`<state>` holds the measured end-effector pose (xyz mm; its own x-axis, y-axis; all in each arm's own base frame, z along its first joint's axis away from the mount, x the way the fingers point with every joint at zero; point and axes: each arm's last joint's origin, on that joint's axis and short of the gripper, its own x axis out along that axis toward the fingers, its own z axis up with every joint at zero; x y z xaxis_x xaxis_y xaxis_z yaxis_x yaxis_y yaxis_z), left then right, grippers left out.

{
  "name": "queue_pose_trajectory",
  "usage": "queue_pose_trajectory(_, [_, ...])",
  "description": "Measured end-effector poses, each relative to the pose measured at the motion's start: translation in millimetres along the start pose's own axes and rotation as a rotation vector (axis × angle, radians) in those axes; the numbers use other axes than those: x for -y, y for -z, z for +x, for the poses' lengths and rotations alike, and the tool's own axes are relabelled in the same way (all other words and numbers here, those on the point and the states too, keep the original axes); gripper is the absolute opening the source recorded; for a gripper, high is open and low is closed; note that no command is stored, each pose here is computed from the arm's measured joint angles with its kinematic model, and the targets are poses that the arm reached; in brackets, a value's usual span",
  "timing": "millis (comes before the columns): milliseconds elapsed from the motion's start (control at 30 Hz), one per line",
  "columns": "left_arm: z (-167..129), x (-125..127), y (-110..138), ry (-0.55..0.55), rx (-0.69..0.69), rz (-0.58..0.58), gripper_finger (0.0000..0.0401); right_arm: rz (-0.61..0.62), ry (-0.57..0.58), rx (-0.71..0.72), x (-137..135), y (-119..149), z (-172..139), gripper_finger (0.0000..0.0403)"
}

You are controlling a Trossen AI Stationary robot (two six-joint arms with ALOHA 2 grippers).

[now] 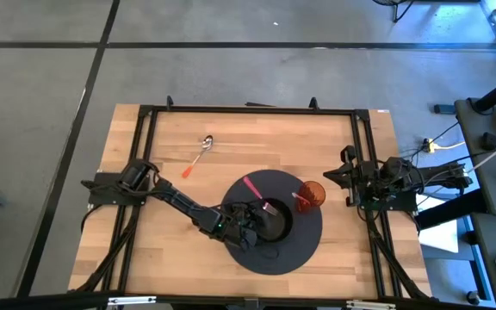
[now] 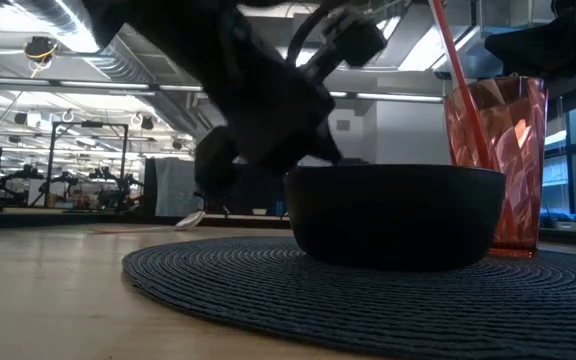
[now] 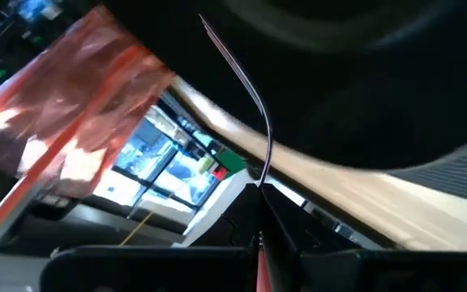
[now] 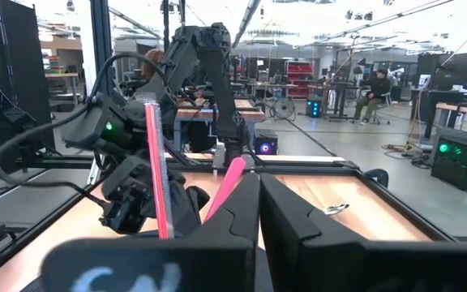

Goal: Pick & Place Utensil
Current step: Put the pink fork into the black bowl on the blue mat

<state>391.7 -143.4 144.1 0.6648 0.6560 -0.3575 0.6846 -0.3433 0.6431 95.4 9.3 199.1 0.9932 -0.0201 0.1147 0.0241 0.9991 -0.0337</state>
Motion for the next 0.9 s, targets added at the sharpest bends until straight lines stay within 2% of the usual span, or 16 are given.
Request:
queue_pose_trajectory(267, [1.5,2.5,-2.7,0.006,-0.013,-0.05,0.0004,0.006,0.0,0.0,0.0,0.0,0.0,0.0014])
queue_pose_trajectory(467, [1.5,2.6,-2.2,0.007,-0.029,-0.051,0.0024,0.001,0.0,0.001,0.0,-0.1,0.0,0.0014])
queue_pose_trajectory(700, [1.5,3.3,-2.2,0.011,-0.033,-0.043,0.005,0.001,0.0,0.0,0.0,0.0,0.0,0.0014])
queue_pose_trajectory(900, [1.1,9.3,-2.5,0.046,-0.031,0.021,0.0056,0.0,0.0,0.0,0.0,0.0,0.0,0.0014])
